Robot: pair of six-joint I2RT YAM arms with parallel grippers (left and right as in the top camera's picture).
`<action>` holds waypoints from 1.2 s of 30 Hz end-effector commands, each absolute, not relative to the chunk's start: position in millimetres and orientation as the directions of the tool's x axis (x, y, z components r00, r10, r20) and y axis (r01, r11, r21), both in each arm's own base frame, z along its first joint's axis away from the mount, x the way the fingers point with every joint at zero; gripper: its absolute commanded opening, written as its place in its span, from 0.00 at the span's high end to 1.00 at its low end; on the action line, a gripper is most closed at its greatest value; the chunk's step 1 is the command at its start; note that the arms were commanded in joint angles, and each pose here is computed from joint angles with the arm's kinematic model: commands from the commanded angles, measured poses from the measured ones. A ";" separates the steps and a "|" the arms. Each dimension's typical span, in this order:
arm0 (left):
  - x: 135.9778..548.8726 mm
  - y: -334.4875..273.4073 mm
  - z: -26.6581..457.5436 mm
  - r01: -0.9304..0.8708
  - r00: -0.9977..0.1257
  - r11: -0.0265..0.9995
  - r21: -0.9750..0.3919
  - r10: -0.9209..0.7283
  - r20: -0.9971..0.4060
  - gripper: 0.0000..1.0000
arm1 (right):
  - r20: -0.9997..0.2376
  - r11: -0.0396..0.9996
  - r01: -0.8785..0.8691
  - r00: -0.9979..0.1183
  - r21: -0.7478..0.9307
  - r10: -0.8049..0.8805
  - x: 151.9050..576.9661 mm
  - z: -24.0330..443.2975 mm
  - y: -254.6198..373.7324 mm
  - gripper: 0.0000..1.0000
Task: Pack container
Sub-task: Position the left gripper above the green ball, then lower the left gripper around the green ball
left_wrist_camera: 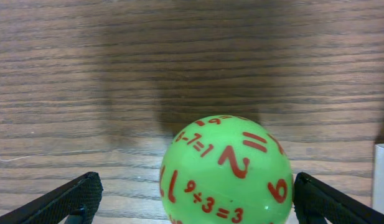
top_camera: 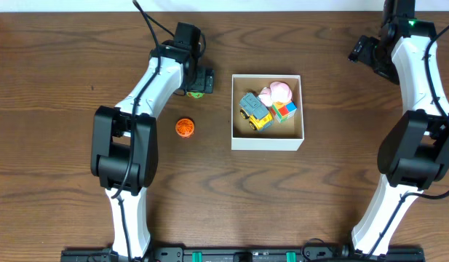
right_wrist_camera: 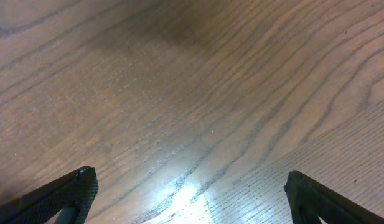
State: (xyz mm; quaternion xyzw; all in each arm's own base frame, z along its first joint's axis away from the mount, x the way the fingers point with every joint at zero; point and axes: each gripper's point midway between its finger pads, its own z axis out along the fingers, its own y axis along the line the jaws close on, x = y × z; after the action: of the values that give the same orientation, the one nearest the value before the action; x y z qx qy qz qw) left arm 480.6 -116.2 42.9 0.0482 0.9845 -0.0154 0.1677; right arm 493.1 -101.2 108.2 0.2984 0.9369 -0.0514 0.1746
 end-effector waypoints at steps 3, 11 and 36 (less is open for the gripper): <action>479.7 -105.7 38.4 0.071 -0.946 0.997 -0.008 0.065 -0.317 0.02 | -0.368 0.806 0.592 -0.749 0.005 0.551 491.6 112.4 -103.0 0.01; 478.4 -107.3 38.1 0.075 -0.948 0.997 -0.014 0.067 -0.312 0.02 | -0.368 0.806 0.592 -0.749 0.005 0.552 491.6 112.4 -103.0 0.01; 469.5 -114.3 30.1 0.086 -0.957 0.995 -0.058 0.066 -0.283 0.02 | -0.368 0.806 0.592 -0.749 0.005 0.551 491.6 112.4 -103.0 0.01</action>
State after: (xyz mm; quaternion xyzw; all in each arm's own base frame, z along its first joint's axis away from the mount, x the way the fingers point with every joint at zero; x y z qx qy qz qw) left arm 471.9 -113.5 34.8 0.0443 0.9875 -0.0283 0.1485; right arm 493.1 -101.2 108.2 0.2984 0.9369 -0.0514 0.1746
